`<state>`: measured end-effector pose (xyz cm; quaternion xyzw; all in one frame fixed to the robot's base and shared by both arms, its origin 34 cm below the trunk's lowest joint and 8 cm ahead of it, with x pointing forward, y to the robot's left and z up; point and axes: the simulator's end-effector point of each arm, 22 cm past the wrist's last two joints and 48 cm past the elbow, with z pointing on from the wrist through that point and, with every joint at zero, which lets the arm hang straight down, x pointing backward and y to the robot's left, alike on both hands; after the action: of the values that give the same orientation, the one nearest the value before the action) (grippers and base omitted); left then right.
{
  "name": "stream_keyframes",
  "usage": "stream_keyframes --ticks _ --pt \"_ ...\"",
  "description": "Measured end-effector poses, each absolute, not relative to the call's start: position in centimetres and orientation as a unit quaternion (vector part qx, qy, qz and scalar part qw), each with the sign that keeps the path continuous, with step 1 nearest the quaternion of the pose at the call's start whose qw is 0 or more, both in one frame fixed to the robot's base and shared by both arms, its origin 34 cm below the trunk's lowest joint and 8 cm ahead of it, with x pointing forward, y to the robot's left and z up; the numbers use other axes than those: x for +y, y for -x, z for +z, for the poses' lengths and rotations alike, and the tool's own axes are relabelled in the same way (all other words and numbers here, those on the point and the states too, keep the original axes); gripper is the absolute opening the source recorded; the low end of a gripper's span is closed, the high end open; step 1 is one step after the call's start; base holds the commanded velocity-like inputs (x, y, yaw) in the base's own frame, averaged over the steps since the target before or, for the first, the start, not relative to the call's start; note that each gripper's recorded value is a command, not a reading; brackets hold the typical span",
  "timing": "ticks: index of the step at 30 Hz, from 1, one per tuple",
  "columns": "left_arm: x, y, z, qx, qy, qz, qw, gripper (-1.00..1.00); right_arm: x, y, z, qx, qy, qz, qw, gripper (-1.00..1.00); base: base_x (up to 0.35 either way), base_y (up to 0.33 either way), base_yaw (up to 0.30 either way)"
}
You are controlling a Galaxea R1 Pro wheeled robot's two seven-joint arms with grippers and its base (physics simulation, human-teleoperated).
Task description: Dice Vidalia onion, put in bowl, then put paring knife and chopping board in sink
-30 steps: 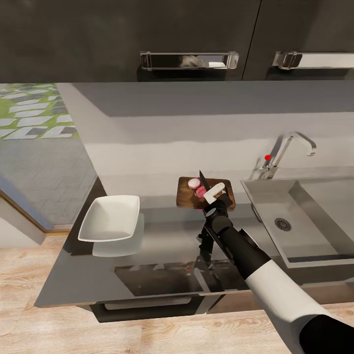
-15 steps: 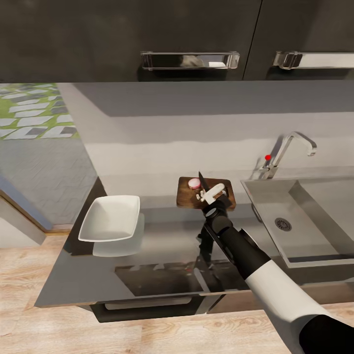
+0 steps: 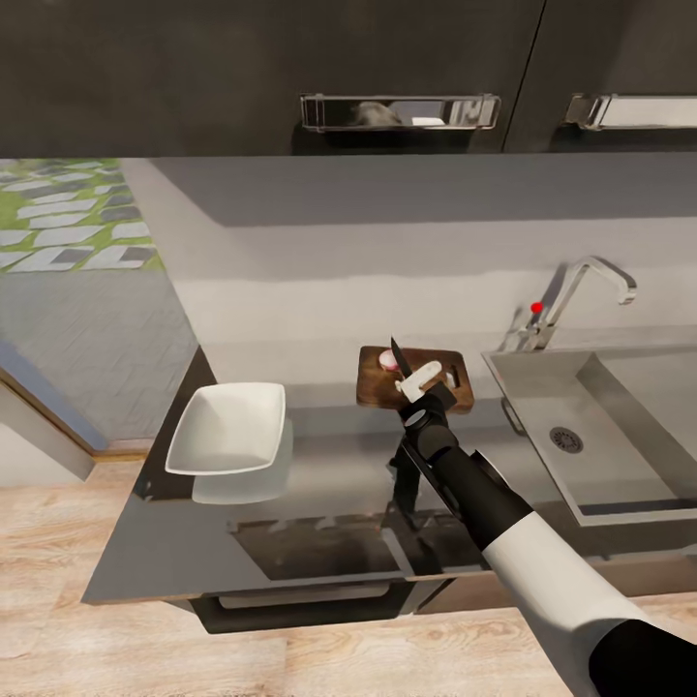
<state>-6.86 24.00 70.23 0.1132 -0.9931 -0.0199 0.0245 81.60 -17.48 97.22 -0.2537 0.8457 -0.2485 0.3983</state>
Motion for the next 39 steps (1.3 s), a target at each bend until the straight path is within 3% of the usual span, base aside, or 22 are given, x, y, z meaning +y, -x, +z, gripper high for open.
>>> stream_keyframes --ticks 34,37,39 --pt "24.0 7.9 70.9 -0.992 -0.113 -0.022 0.042 1.00 -17.2 -81.5 95.0 0.852 0.256 -0.241 0.387 -1.00 0.000 0.000 0.000" --pt "24.0 7.9 70.9 -0.992 -0.113 -0.022 0.042 1.00 -18.1 -82.1 96.2 0.865 0.216 -0.216 0.397 -1.00 0.000 0.000 0.000" --pt "24.0 7.9 70.9 -0.992 -0.113 -0.022 0.042 1.00 -19.7 -82.6 97.1 0.895 0.134 -0.137 0.404 -1.00 0.000 0.000 0.000"
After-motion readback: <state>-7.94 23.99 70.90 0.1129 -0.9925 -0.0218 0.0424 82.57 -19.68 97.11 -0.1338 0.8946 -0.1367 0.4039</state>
